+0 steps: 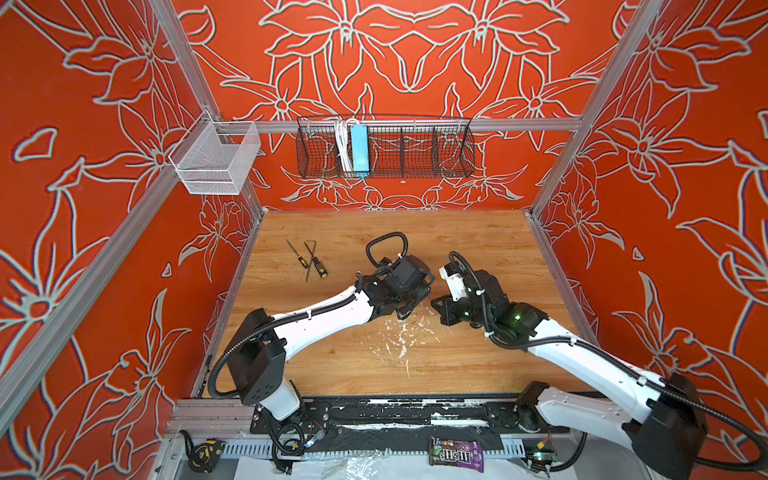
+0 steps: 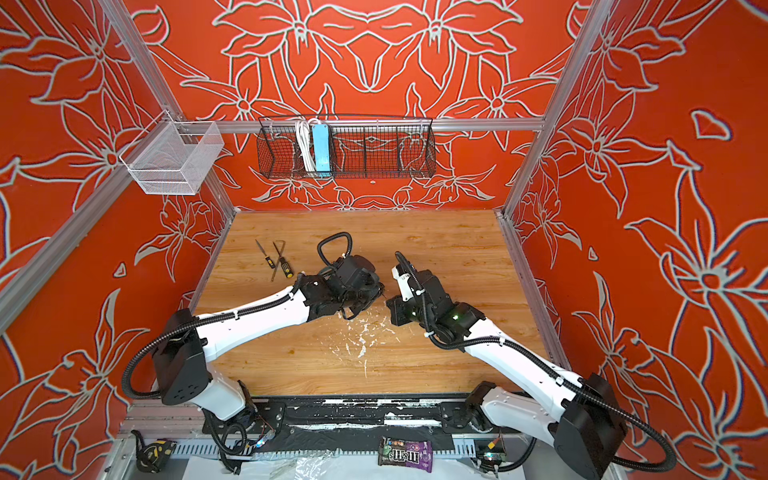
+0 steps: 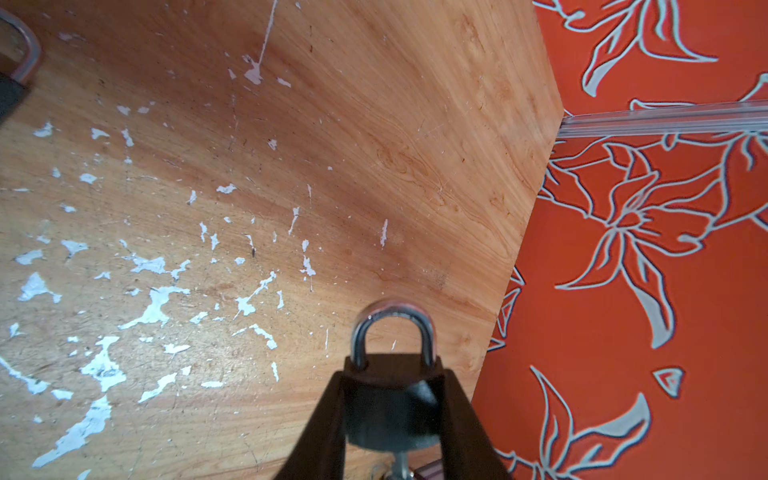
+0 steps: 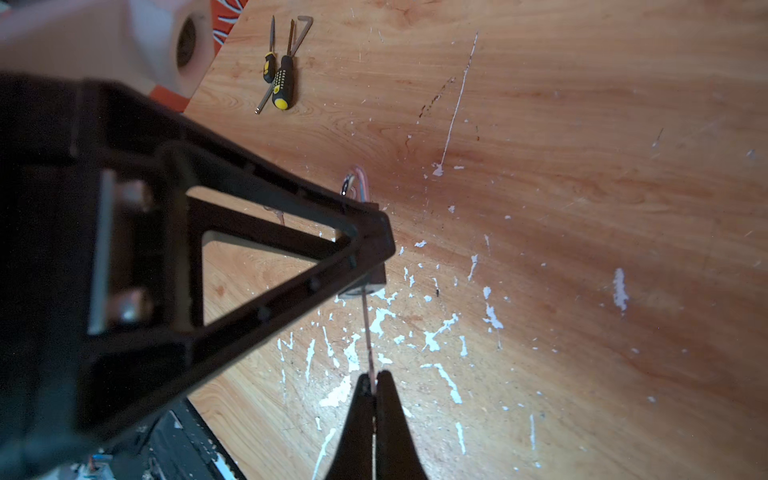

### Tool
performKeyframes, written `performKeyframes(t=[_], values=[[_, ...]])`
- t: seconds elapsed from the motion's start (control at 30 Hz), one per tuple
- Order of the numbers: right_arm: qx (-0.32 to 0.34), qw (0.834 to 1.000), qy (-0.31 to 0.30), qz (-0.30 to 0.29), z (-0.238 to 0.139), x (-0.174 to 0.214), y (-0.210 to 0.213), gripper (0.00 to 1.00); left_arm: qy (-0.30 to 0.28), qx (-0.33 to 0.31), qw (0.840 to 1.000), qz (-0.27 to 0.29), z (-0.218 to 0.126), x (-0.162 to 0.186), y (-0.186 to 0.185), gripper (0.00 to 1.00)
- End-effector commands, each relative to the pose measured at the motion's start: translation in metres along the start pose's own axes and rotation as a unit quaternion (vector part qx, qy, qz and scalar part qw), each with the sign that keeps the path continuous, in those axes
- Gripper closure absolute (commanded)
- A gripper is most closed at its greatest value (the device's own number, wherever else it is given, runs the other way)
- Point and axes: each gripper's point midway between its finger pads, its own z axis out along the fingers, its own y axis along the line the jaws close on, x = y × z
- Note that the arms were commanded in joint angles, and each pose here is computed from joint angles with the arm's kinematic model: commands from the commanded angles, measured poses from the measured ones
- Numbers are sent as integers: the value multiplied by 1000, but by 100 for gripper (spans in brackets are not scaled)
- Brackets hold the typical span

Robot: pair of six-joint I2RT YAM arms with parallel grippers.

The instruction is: Unlock with the key

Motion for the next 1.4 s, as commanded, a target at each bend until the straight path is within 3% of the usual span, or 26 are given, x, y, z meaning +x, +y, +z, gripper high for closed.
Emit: performKeyframes(t=[0.0,0.3,0.47,0.63,0.83,1.07,1.2,1.37], values=[[-42,994,-85,-50,-16,-55,30,100,66,9,998,12,-7,33,-7,100],[-91,986,-111,86,-14,-57,36,100,68,41,997,3,-11,34,-20,100],[-112,979,-118,121,-18,-66,42,100,66,22,997,15,-10,33,-11,100],[-64,986,-116,102,-22,-69,28,100,66,18,997,24,-13,33,-6,100],[-16,995,-100,22,-24,-64,17,100,53,2,998,24,-15,28,5,100],[-18,995,-89,-40,-29,-67,24,100,50,27,998,1,-16,27,1,100],[-33,995,-91,-27,-25,-65,28,100,54,47,997,-12,-16,28,-8,100],[-38,994,-90,40,-15,-54,23,100,57,83,994,-36,-15,29,-21,100]])
